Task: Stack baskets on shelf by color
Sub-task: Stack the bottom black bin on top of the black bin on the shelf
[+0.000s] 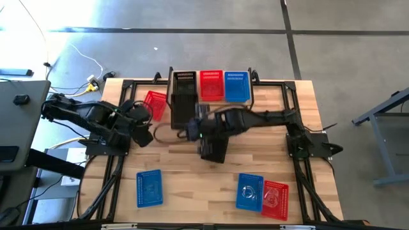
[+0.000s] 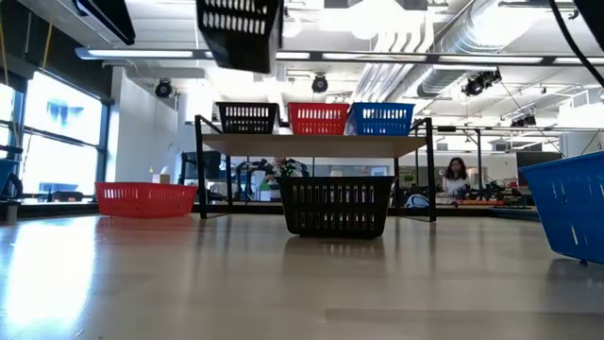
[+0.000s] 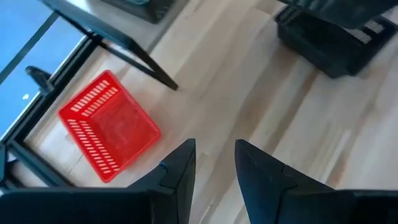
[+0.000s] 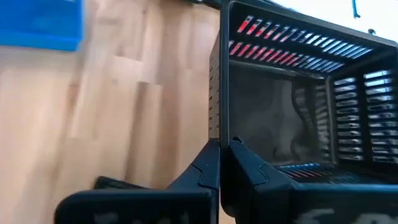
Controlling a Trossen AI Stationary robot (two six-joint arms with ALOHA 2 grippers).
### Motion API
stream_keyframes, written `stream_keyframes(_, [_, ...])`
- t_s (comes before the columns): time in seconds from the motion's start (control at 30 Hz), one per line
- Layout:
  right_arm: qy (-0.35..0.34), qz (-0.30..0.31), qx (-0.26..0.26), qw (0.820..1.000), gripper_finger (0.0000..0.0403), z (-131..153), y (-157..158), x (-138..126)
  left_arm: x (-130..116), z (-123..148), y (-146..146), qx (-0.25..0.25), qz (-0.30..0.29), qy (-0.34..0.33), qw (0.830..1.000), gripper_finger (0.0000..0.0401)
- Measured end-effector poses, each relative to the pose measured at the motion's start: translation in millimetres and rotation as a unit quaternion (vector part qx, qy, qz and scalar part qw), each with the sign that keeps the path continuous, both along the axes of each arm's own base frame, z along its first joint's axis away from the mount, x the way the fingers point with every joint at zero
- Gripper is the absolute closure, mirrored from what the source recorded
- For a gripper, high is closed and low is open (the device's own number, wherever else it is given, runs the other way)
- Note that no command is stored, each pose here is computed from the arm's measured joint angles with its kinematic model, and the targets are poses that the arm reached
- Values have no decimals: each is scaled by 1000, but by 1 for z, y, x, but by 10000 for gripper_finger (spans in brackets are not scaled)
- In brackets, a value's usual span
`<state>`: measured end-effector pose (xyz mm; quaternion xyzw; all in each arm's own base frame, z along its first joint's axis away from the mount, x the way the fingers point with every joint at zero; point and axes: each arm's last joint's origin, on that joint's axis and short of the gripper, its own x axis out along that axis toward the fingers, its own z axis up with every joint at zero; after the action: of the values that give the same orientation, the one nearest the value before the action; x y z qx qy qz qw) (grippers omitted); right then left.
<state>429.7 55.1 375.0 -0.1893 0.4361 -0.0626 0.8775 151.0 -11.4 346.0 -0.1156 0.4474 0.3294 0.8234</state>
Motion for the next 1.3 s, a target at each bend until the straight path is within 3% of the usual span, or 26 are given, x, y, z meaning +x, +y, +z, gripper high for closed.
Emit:
stream_keyframes(0.13, [5,-13,-16,1000,403,1,-32,3,0,1,9,1,29,-2,1000,300])
stream_keyframes(0.67, [-34,-18,-30,999,403,9,-126,9,3,2,31,22,6,22,1000,300])
stream_keyframes(1.0, [21,2,-54,998,403,-16,-136,11,2,2,41,17,47,17,999,300])
stream_keyframes(1.3, [6,8,-49,999,403,-16,-139,14,1,2,47,16,68,16,997,300])
